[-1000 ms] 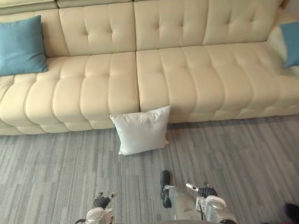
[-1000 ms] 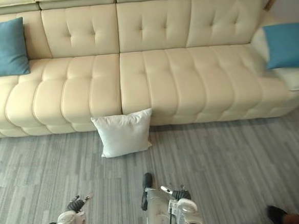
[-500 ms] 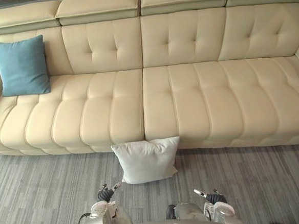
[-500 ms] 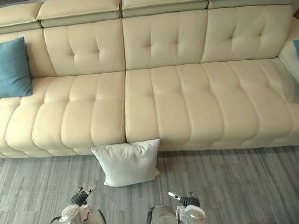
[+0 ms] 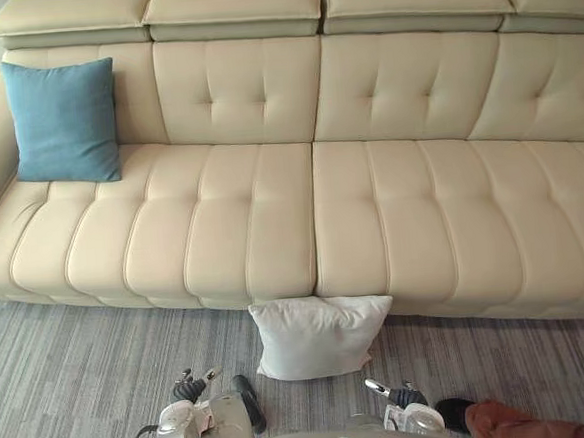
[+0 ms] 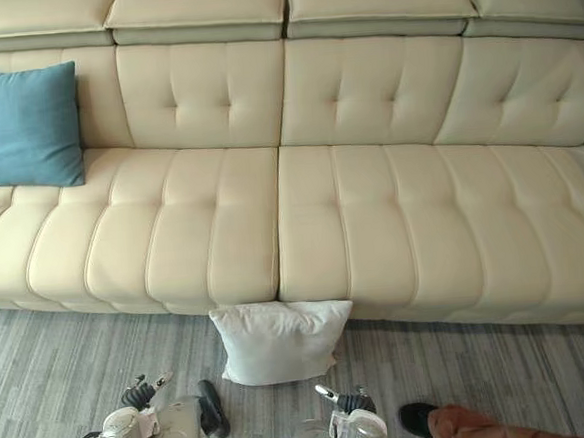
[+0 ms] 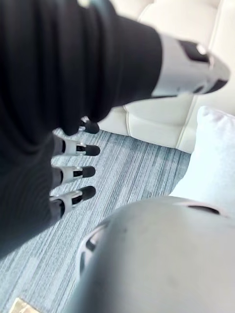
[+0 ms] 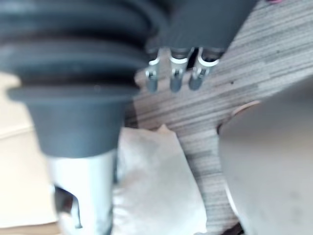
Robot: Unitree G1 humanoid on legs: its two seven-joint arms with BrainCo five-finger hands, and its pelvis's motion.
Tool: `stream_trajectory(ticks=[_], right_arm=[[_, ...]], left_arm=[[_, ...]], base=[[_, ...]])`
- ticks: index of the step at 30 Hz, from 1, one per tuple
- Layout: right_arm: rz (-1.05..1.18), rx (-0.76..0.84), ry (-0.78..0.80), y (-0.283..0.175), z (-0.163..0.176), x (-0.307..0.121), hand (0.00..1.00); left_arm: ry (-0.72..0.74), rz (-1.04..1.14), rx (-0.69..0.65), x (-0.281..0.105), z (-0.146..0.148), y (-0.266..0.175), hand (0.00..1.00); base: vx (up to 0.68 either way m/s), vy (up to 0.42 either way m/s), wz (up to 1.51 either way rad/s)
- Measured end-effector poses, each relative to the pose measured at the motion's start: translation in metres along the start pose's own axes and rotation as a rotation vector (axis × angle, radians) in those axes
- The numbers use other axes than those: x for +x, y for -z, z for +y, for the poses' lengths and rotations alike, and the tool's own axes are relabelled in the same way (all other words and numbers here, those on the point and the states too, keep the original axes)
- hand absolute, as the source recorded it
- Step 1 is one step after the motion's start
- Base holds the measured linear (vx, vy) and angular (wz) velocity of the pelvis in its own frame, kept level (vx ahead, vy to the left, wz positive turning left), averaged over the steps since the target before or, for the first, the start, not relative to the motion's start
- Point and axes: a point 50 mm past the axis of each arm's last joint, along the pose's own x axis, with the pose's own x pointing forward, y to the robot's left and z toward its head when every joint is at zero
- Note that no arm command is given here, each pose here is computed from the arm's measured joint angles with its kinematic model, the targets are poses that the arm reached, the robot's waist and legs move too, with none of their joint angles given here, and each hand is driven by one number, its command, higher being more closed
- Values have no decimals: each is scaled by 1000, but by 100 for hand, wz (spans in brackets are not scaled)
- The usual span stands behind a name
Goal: Pick up cushions and gather them together orderly.
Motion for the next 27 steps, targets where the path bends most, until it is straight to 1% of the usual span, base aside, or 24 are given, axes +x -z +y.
stream_trajectory(ticks=[5, 8, 15, 27], right_arm=[[26, -12, 2, 6, -1, 0, 0], [24, -24, -21, 2, 6, 1, 0], [17, -40, -27, 2, 7, 1, 0], [68, -49, -34, 12, 10, 0, 0]], left_arm=[[-9, 28, 34, -1, 7, 9, 0], [-26, 24, 40, -1, 14, 8, 0], [-22, 46, 38, -2, 13, 13, 0], [-26, 56, 59, -2, 17, 16, 0]], base=[[-119, 49, -20], [-147, 38, -35], [-61, 48, 6], [66, 4, 6]])
